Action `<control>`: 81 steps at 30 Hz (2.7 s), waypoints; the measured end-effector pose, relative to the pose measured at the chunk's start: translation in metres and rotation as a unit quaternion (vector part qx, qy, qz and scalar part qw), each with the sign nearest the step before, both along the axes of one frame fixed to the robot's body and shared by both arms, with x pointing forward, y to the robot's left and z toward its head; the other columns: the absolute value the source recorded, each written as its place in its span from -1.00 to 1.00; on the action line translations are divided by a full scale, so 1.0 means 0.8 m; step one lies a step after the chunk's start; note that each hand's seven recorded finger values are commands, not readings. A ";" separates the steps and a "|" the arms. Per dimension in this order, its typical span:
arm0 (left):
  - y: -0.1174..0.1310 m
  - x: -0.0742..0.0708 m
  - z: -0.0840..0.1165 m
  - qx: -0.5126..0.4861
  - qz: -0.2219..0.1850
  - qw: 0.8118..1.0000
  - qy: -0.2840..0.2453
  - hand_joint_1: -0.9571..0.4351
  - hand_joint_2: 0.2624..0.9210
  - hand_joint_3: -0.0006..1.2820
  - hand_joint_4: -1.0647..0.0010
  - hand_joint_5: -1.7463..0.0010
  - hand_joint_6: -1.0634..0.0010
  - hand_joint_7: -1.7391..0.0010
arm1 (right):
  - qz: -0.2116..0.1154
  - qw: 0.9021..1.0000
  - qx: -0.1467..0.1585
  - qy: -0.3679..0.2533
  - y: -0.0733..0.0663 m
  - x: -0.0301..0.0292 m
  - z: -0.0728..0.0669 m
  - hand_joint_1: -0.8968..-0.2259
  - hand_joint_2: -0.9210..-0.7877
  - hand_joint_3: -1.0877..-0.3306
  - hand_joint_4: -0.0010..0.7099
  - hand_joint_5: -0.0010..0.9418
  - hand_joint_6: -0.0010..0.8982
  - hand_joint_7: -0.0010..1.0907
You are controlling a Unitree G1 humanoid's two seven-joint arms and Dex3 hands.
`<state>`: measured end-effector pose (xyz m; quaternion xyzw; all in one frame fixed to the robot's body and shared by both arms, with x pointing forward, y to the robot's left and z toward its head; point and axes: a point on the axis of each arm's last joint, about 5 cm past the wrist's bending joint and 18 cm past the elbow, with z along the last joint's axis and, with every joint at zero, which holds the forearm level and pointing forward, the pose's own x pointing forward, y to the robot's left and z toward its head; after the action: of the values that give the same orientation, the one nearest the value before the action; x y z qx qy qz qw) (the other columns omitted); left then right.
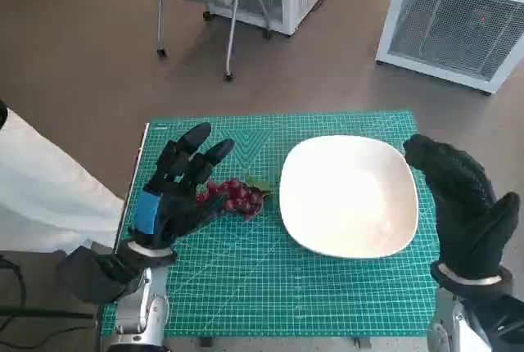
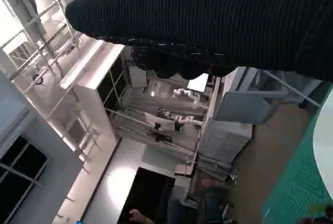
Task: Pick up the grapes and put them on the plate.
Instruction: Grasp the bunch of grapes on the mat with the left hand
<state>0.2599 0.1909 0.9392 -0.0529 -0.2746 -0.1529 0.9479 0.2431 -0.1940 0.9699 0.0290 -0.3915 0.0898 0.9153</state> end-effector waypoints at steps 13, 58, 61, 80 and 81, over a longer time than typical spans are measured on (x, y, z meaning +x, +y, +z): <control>0.000 0.000 0.000 0.004 0.003 1.000 0.000 -0.03 1.00 -0.73 0.77 -0.06 0.81 -0.03 | 0.002 1.000 0.005 0.001 0.000 0.0001 0.000 0.08 -1.00 0.42 0.30 -1.00 -0.72 -0.06; 0.007 0.000 0.003 0.052 0.017 0.999 -0.003 -0.09 1.00 -0.82 0.79 0.49 0.90 0.31 | 0.001 1.000 -0.001 0.002 0.000 0.0021 0.000 0.10 -1.00 0.42 0.27 -1.00 -0.73 -0.05; 0.015 0.000 0.009 0.130 0.042 0.991 -0.003 -0.13 0.95 -0.90 0.79 0.78 0.89 0.56 | 0.001 1.000 -0.001 0.000 0.001 0.0022 0.000 0.10 -1.00 0.42 0.28 -1.00 -0.73 -0.05; 0.007 -0.004 0.056 0.579 0.155 0.800 0.038 -0.09 0.41 -1.00 0.96 0.99 0.58 0.98 | 0.001 1.000 -0.001 -0.002 0.001 0.0030 0.001 0.09 -1.00 0.42 0.27 -1.00 -0.72 -0.04; 0.004 -0.003 0.055 0.590 0.157 0.790 0.047 -0.10 0.41 -0.99 0.96 0.99 0.58 0.98 | 0.002 1.000 -0.001 -0.001 0.001 0.0032 0.001 0.10 -1.00 0.42 0.27 -1.00 -0.72 -0.04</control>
<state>0.2575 0.1938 0.9829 0.5538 -0.0906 -0.1311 0.8172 0.2457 -0.1931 0.9706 0.0286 -0.3927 0.0915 0.9146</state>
